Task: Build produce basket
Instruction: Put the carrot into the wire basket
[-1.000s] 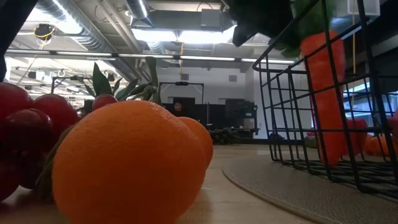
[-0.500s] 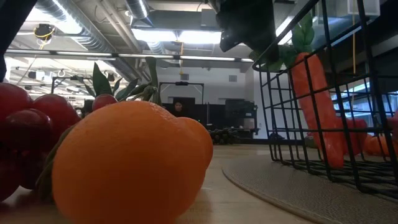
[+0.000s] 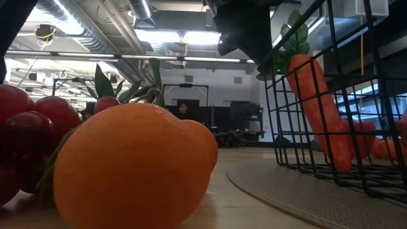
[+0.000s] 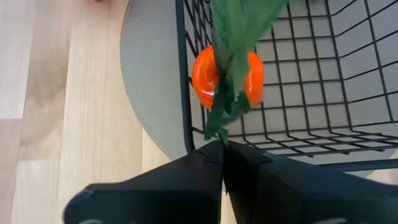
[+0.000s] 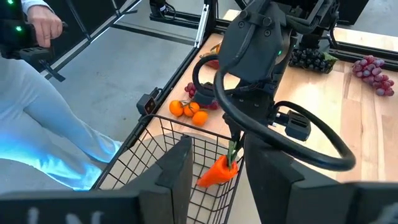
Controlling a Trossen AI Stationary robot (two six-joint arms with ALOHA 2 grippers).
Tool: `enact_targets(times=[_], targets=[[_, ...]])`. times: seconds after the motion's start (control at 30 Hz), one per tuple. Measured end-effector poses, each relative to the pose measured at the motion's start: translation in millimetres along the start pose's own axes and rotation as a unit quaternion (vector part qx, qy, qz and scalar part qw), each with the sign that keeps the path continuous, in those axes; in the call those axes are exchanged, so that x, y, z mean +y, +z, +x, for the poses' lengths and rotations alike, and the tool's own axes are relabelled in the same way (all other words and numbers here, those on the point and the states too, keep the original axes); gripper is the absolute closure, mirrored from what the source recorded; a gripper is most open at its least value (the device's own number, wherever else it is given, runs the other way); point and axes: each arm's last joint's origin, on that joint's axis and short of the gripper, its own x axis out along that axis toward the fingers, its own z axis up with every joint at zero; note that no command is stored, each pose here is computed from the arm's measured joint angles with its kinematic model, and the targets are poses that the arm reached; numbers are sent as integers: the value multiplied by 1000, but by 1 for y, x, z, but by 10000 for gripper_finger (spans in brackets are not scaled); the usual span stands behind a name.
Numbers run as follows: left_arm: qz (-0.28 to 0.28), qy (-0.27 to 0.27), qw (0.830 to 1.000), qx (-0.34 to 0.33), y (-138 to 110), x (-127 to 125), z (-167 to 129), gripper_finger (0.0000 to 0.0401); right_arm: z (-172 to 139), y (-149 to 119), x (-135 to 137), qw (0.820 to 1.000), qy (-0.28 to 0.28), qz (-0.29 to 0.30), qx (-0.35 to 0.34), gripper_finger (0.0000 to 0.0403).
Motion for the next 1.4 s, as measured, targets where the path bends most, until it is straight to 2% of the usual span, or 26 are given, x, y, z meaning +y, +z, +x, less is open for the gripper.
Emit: enact_targets(times=[0.23,0.63,0.93,1.4], targets=[[0,-1,1000,2,0,0,0,391,0,0,0,1000,0,0,0,273],[-30,1,1000,8,-1,5,-3,330,0,0,0,1000,0,-1,0,273],[-35,0,999,-11,5,9,-25,331,0,0,0,1000,-1,-12,0,273],[-34,3,999,-7,4,10,-33,332,0,0,0,1000,-4,-12,1,273]])
